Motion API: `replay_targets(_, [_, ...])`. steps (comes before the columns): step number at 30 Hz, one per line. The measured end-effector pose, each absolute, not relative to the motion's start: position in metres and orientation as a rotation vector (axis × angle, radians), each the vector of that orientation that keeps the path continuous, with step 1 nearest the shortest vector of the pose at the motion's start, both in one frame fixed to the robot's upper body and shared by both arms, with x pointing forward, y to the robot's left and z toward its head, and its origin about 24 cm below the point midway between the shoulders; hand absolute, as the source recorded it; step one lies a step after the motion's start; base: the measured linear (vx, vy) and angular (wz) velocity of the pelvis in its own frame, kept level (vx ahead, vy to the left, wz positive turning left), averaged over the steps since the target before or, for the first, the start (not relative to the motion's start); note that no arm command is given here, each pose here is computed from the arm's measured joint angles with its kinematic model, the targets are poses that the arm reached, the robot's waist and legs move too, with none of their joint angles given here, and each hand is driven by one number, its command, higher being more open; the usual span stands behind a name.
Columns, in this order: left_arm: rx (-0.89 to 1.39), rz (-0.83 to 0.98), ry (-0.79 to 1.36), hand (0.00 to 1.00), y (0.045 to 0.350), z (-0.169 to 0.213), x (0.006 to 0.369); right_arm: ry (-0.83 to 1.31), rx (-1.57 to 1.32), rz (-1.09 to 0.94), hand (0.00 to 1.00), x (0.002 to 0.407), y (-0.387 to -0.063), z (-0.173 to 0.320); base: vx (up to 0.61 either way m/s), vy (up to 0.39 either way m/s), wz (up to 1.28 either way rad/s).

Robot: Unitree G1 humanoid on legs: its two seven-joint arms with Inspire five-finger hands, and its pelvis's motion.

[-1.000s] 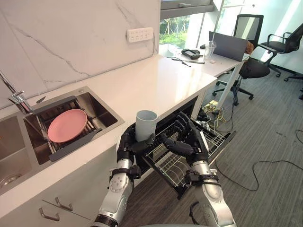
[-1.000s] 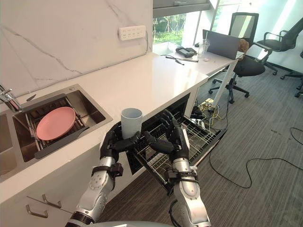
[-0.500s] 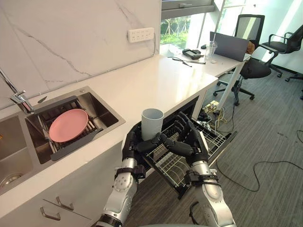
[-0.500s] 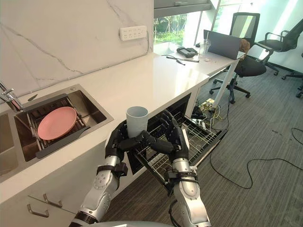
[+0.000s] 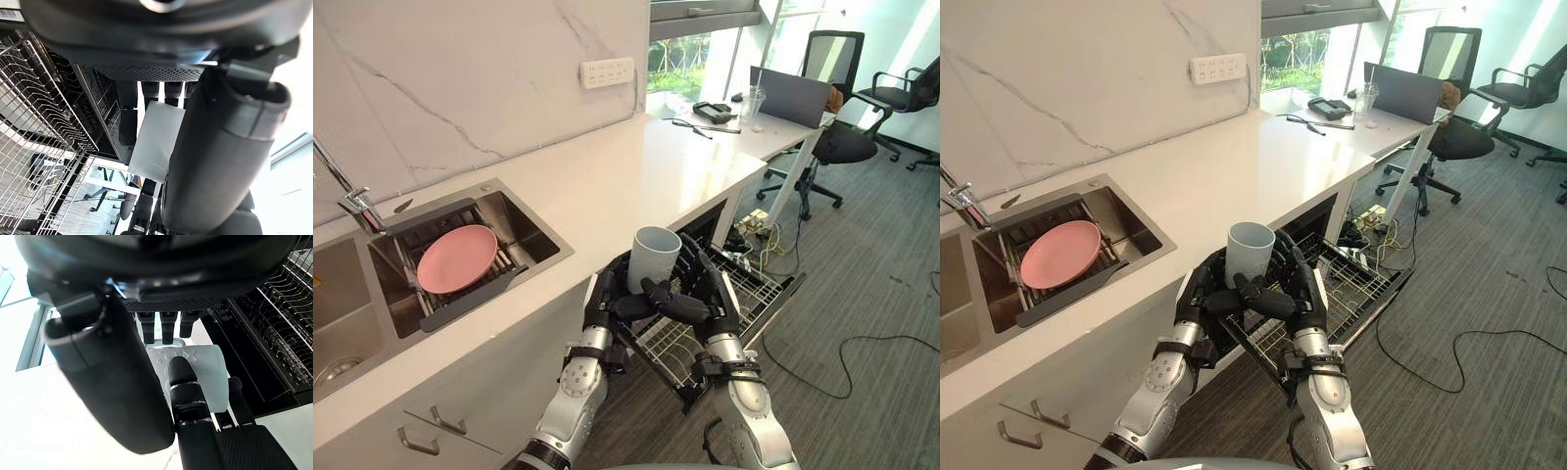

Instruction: Walk over to the sink, pick up the cup, carry it to the dishwasher, place the cup inside the dishwasher, then close the dishwasher door

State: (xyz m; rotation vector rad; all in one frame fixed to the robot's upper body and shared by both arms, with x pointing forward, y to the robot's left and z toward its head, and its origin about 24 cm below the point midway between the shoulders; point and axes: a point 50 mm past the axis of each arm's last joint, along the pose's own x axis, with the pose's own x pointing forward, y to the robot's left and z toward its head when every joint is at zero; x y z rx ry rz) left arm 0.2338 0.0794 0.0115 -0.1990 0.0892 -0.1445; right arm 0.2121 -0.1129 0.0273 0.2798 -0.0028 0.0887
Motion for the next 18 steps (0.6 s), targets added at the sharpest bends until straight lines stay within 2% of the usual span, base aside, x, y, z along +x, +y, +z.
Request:
replay_targets(9, [-0.198, -0.165, 0.073, 0.3, 0.0772, 0.0163, 0.2383, -0.022, 0.28, 0.055, 0.9, 0.2169, -0.1136, 0.0317, 0.0, -0.001, 0.01])
replay_targets(10, [-0.199, -0.166, 0.072, 0.3, 0.077, 0.0166, 0.2385, -0.024, 0.28, 0.051, 0.3, 0.2175, -0.1136, 0.0323, 0.0, 0.0, 0.0])
replay_targets(18, [-0.226, -0.178, 0.088, 0.3, 0.076, 0.0152, 0.2371, -0.024, 0.276, 0.024, 0.3, 0.2201, -0.1168, 0.0326, 0.0, 0.0, 0.0])
